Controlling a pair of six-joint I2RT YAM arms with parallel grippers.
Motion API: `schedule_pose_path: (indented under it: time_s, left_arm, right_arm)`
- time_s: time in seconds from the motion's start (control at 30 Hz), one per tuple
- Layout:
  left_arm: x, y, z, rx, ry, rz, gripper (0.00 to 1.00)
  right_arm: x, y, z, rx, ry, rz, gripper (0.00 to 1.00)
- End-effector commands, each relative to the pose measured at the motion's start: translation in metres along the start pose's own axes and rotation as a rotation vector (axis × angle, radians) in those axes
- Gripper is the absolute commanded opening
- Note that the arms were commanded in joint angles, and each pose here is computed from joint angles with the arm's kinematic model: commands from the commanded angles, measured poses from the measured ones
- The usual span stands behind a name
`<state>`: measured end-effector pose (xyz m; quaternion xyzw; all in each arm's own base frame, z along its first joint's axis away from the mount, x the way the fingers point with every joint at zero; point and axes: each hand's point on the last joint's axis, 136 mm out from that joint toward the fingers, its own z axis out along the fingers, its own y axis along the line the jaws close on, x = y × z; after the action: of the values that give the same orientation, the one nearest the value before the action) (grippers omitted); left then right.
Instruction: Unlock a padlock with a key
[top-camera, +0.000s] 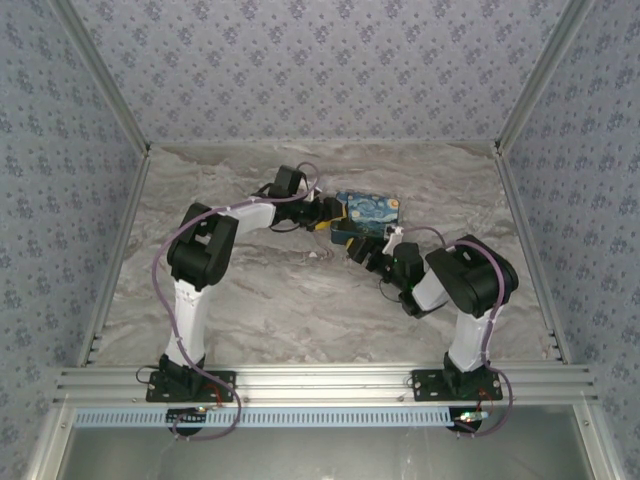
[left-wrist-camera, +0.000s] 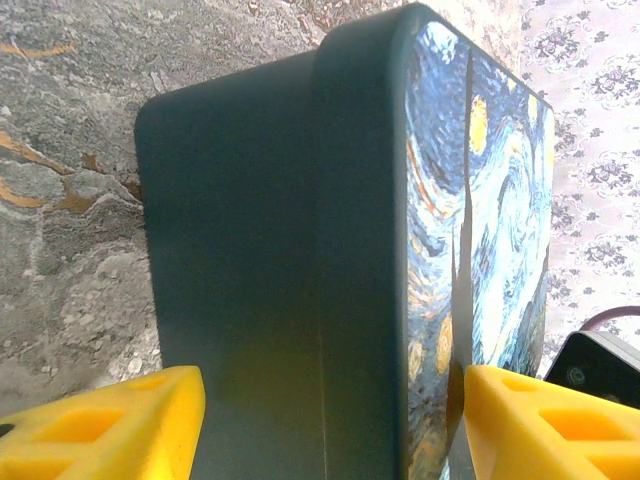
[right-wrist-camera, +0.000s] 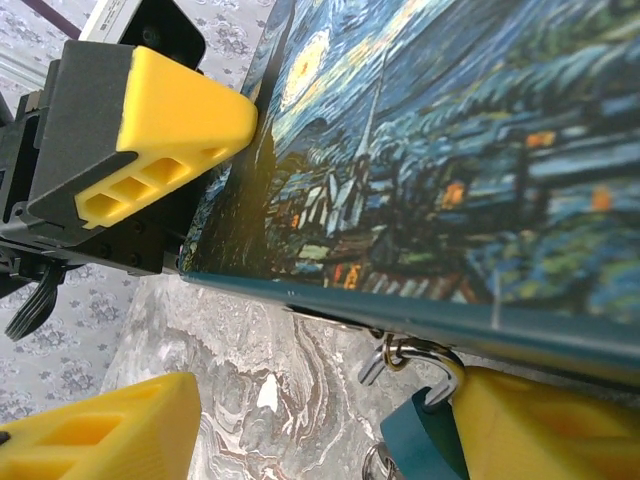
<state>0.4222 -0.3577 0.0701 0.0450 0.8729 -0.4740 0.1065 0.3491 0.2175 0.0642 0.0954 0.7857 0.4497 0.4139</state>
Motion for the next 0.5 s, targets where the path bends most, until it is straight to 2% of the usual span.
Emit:
schedule_pose_path:
  time_s: [0.0, 0.23, 0.47]
  left_arm:
    - [0.017, 0.0266, 0.0051, -0.078, 0.031, -0.048, 0.67]
    - [0.0166, 0.0251, 0.004, -0.079, 0.026, -0.047, 0.67]
    - [0.0172, 0.0256, 0.004, -0.078, 0.026, -0.05, 0.67]
  right_arm:
    - [-0.0042, 0.0115, -0.0009, -0.06, -0.01, -0.025, 0.63]
    - [-0.0033, 0.0109, -0.0012, -0.06, -0.007, -0.029, 0.51]
    - [-0.0019, 0.0049, 0.002, -0.039, 0.004, -0.018, 0.47]
